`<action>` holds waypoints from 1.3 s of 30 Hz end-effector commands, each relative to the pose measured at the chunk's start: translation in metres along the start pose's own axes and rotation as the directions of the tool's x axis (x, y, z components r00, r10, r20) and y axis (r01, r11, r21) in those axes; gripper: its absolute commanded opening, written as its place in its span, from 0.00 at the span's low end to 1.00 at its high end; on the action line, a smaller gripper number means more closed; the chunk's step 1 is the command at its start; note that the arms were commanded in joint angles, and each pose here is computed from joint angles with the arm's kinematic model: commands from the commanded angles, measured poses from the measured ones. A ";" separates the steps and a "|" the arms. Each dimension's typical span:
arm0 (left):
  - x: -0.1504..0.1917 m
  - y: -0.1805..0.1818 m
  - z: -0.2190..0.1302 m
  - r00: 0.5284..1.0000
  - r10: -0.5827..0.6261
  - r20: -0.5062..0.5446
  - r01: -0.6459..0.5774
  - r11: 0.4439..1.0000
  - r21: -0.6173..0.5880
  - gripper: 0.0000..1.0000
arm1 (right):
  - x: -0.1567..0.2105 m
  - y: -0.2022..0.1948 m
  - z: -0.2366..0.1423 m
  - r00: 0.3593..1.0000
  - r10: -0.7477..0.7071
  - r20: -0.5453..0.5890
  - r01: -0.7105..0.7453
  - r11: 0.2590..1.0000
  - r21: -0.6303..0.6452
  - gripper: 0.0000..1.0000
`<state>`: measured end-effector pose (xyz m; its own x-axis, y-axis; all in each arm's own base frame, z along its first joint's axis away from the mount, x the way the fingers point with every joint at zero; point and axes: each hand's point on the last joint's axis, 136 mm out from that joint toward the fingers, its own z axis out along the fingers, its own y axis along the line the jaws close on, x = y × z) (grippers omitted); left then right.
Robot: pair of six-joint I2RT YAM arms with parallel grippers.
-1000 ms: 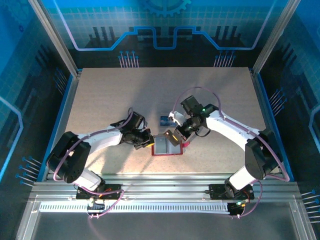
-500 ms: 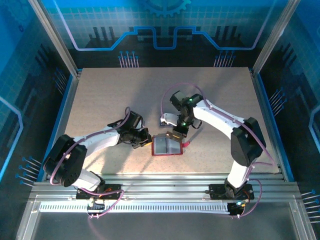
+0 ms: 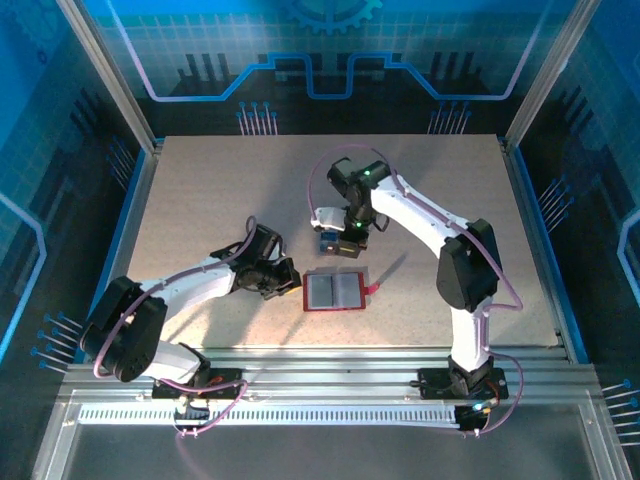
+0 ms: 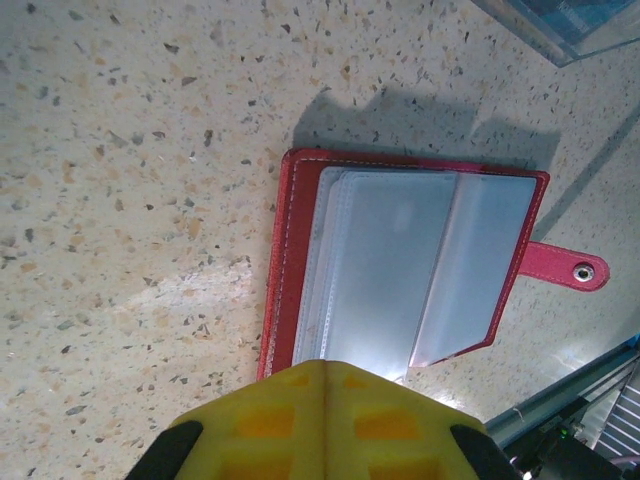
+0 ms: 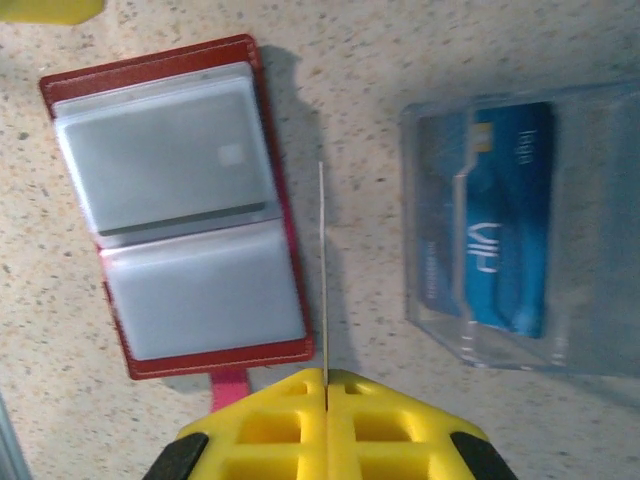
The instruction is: Take the credit cards out of the card holder
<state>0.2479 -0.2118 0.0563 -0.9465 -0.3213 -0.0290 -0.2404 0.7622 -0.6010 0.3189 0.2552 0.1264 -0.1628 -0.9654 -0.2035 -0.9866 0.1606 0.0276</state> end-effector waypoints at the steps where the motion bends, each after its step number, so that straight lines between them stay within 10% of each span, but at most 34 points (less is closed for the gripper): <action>1: 0.003 0.012 -0.003 1.000 -0.017 0.004 0.017 0.999 -0.034 0.07 | 0.006 -0.012 -0.009 0.999 -0.024 -0.036 0.024 1.000 -0.004 0.00; 39: -0.004 0.021 0.000 0.999 -0.053 -0.003 0.052 0.997 -0.056 0.07 | -0.007 -0.078 0.028 0.997 -0.036 -0.075 0.032 0.998 -0.051 0.00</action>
<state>0.2537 -0.2001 0.0535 -0.9323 -0.3607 -0.0271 -0.2778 0.7620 -0.5850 0.3973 0.2583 0.1091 -0.1346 -0.9809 -0.1406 -0.9908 0.1310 0.0347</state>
